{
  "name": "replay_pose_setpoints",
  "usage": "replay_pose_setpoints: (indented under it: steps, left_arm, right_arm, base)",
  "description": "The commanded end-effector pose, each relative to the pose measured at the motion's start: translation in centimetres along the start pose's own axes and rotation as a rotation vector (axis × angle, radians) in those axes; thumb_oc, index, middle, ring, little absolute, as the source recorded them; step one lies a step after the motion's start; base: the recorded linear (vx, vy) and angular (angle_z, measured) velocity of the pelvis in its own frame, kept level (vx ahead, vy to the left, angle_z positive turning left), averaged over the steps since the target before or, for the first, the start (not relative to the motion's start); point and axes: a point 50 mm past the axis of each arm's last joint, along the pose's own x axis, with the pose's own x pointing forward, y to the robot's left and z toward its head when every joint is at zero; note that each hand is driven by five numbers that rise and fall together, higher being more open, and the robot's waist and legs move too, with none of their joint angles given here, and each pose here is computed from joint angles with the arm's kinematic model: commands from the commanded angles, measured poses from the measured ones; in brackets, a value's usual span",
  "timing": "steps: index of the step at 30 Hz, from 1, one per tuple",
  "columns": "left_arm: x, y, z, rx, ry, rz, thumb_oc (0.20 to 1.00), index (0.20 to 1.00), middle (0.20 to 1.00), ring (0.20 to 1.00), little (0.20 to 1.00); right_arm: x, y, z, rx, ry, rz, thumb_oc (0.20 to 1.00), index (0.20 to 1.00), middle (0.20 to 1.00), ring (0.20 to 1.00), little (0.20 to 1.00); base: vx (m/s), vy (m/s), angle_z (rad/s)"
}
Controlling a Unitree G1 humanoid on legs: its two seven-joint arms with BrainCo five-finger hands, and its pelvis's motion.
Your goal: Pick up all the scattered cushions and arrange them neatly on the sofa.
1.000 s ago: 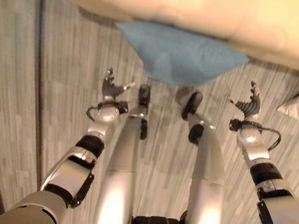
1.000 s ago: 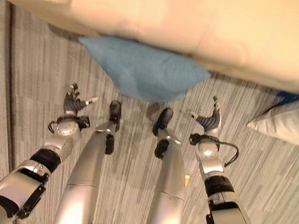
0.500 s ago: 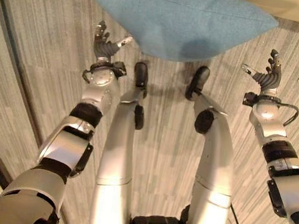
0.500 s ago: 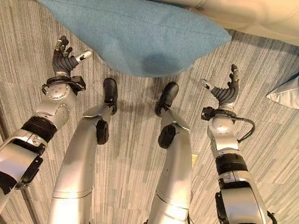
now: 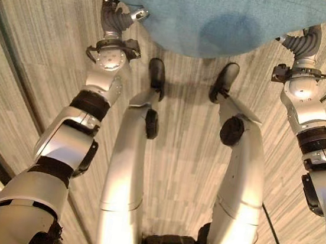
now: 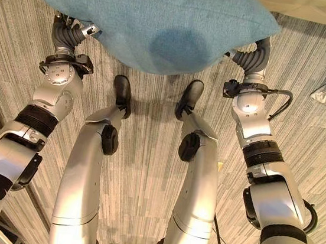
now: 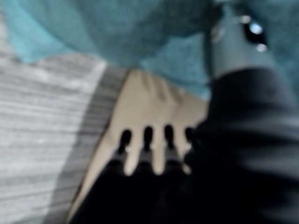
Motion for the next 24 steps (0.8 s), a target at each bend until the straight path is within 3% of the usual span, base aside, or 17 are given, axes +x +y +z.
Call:
replay_pose_setpoints:
  steps: [1, 4, 6, 11, 12, 13, 14, 24]
  left_arm:
    - [-1.0, -2.7, 0.4, -0.110, -0.032, -0.070, 1.000, 1.000, 1.000, 1.000, 1.000]
    - [-1.1, -4.3, 1.0, -0.141, -0.040, -0.104, 1.000, 1.000, 1.000, 1.000, 1.000]
    - [-1.7, -7.3, 2.3, -0.248, -0.061, -0.160, 1.000, 1.000, 1.000, 1.000, 1.000]
    - [-2.4, -9.2, 3.5, -0.370, -0.072, -0.205, 1.000, 1.000, 1.000, 1.000, 1.000]
    - [-2.5, -9.5, 3.7, -0.394, -0.073, -0.214, 0.570, 0.570, 0.570, 0.570, 0.570]
    - [-2.6, -9.9, 4.1, -0.421, -0.081, -0.225, 0.200, 0.200, 0.200, 0.200, 0.200]
    - [-2.8, -10.0, 4.5, -0.459, -0.095, -0.226, 0.200, 0.200, 0.200, 0.200, 0.200]
    - [-4.4, -8.9, 2.8, -0.512, -0.083, -0.230, 0.200, 0.200, 0.200, 0.200, 0.200]
  right_arm:
    - [-1.2, 5.0, 1.9, 0.038, -0.096, 0.164, 1.000, 1.000, 1.000, 1.000, 1.000]
    - [-1.0, 6.4, 3.1, 0.050, -0.120, 0.191, 1.000, 1.000, 1.000, 1.000, 1.000]
    - [-0.9, 9.0, 5.4, 0.088, -0.162, 0.231, 1.000, 1.000, 1.000, 1.000, 1.000]
    - [-1.1, 10.9, 7.6, 0.175, -0.196, 0.257, 1.000, 1.000, 1.000, 1.000, 1.000]
    - [-1.0, 11.1, 8.0, 0.193, -0.203, 0.262, 1.000, 1.000, 1.000, 1.000, 1.000]
    - [-1.1, 11.5, 8.7, 0.230, -0.211, 0.270, 0.536, 0.536, 0.536, 0.536, 0.536]
    - [-1.0, 11.4, 9.4, 0.275, -0.230, 0.260, 0.200, 0.200, 0.200, 0.200, 0.200]
    - [-1.6, 9.3, 8.3, 0.347, -0.241, 0.214, 0.200, 0.200, 0.200, 0.200, 0.200]
  base:
    - [0.01, -0.008, -0.04]
    - [0.00, -0.005, -0.05]
    - [0.01, 0.000, -0.04]
    - [0.00, 0.000, 0.00]
    - [0.00, 0.000, 0.00]
    - [0.00, 0.000, 0.00]
    - [0.00, 0.000, 0.00]
    - [-0.03, -0.015, 0.05]
